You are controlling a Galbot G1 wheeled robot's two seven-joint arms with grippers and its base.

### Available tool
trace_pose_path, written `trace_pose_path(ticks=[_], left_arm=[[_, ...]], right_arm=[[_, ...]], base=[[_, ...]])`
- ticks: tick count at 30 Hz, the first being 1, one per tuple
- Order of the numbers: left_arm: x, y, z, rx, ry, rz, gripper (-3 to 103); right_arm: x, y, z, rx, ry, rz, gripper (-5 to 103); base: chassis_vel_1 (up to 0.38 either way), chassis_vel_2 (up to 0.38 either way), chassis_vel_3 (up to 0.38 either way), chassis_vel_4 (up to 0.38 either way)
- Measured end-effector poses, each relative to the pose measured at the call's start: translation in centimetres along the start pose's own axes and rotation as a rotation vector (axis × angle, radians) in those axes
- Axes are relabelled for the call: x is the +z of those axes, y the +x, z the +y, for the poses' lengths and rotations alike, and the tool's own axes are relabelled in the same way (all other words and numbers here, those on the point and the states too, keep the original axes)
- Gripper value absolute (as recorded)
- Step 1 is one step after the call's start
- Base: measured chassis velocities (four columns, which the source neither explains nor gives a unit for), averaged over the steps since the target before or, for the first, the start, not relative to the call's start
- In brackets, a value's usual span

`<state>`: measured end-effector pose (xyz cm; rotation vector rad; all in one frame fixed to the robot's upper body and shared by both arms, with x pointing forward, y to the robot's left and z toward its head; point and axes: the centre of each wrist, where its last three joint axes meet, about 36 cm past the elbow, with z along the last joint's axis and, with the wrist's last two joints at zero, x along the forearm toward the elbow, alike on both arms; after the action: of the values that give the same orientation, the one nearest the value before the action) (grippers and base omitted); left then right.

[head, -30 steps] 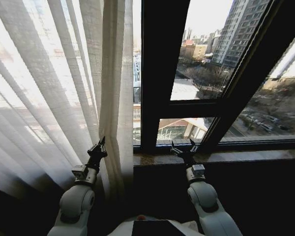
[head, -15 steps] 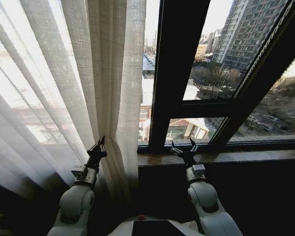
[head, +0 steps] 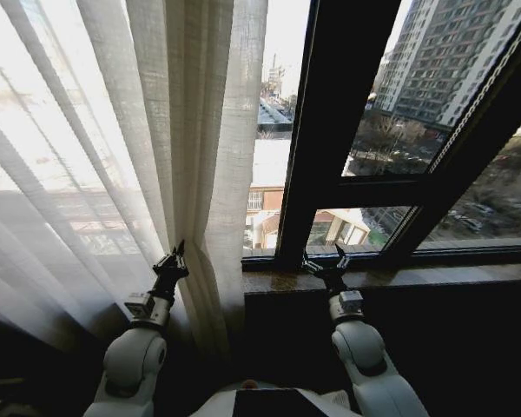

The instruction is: Open the curtains by pulling them apart, changing their state from closed to fully open.

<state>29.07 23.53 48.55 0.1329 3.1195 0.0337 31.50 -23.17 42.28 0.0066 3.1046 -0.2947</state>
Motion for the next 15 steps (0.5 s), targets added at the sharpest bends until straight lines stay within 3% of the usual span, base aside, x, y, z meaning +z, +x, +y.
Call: trace_pose_path(ticks=[15], left_arm=[[-0.01,0.04,-0.02,-0.003,0.000,0.000,0]], right_arm=[[0.02,-0.02,0.02,-0.001,0.000,-0.001,100]], base=[[0.124,0.116,-0.116,-0.122]])
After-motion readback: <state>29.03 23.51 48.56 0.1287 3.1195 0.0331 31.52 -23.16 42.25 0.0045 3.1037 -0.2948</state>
